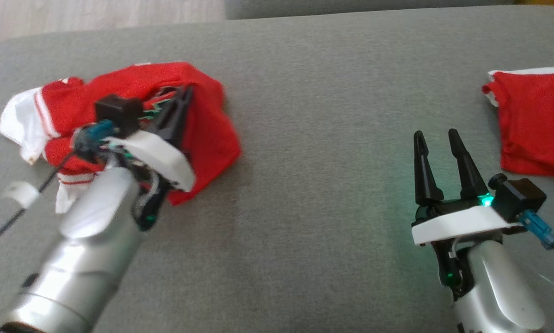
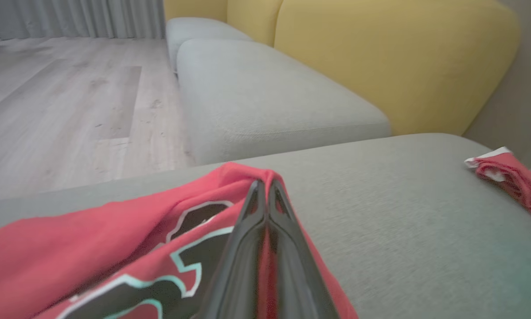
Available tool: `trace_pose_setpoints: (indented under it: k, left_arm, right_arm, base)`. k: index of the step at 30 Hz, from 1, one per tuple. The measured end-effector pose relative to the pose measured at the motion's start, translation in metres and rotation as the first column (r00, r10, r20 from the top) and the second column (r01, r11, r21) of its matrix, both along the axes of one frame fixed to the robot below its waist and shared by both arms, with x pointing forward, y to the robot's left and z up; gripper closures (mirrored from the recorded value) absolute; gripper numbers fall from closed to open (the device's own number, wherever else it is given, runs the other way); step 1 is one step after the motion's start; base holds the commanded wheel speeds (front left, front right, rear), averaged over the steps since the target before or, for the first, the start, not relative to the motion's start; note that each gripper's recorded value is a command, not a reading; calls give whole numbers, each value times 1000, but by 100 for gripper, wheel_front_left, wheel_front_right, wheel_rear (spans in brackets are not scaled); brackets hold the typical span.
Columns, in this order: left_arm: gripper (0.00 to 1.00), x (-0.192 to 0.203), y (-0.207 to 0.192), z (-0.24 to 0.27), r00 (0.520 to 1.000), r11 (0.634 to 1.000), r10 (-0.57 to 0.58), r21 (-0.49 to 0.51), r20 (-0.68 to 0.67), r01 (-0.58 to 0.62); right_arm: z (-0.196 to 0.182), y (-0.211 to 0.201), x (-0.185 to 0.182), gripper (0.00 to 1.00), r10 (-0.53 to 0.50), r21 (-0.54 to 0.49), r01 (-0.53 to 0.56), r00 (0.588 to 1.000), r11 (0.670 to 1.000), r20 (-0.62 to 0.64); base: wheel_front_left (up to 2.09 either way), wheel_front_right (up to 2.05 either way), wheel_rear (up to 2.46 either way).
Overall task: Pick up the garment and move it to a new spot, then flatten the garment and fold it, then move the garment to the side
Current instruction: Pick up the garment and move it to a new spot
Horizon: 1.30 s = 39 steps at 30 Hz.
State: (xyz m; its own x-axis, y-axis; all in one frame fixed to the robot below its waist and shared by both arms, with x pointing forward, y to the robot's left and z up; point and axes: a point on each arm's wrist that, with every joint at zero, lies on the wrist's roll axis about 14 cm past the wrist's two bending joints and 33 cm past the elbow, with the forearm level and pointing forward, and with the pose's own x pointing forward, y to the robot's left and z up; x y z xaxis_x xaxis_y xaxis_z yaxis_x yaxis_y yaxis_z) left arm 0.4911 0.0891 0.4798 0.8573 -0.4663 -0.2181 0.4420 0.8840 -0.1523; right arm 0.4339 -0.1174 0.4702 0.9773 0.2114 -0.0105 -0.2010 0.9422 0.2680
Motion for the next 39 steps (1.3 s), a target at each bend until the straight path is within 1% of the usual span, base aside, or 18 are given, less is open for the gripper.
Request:
trace_pose_setpoints:
  k: [6, 11, 17, 22, 23, 24, 25, 27, 31, 36, 39]
  left_arm:
    - [100, -2, -59, 15, 995, 994, -83, -74, 51, 86]
    - [100, -2, -102, 15, 987, 983, -148, -97, 65, 154]
    - [100, 12, -156, 44, 962, 959, -222, -143, 157, 245]
    - [100, 16, -193, 64, 934, 933, -274, -174, 227, 316]
    - [53, 15, -198, 64, 931, 928, -286, -176, 228, 328]
    - [29, 14, -202, 64, 928, 925, -292, -180, 230, 336]
    - [0, 13, -206, 64, 927, 922, -296, -186, 232, 341]
    - [0, 11, -209, 62, 924, 919, -303, -186, 234, 349]
    - [0, 14, -195, 57, 933, 935, -274, -161, 232, 315]
    - [0, 11, -150, 37, 966, 966, -180, -154, 186, 210]
    - [0, 10, -107, 35, 980, 981, -74, -164, 187, 105]
  right_arm:
    - [2, -17, -6, 0, -48, 5, 48, 999, 999, -1]
    - [-3, -32, -10, 0, -90, 14, 90, 996, 996, -17]
    - [-7, -53, -18, 0, -150, 25, 151, 988, 988, -35]
    - [-8, -73, -27, 0, -209, 25, 210, 977, 977, -43]
    - [-8, -77, -28, 0, -218, 23, 220, 975, 975, -45]
    - [-8, -79, -30, 0, -226, 21, 227, 973, 974, -46]
    - [-8, -82, -31, 0, -232, 19, 233, 972, 972, -46]
    - [-7, -84, -31, 0, -240, 18, 241, 970, 970, -45]
    - [-5, -82, -28, 0, -232, 25, 233, 972, 972, -35]
    - [1, -69, -20, 0, -196, 20, 196, 981, 980, -12]
    - [4, -59, -16, 0, -166, 9, 166, 986, 986, 3]
  base:
    - [0, 0, 0]
    - [0, 0, 0]
    - [0, 0, 0]
    - [0, 0, 0]
    - [0, 0, 0]
    - [0, 0, 0]
    - [0, 0, 0]
    - [0, 0, 0]
    - [0, 0, 0]
    - [0, 0, 0]
    - [0, 0, 0]
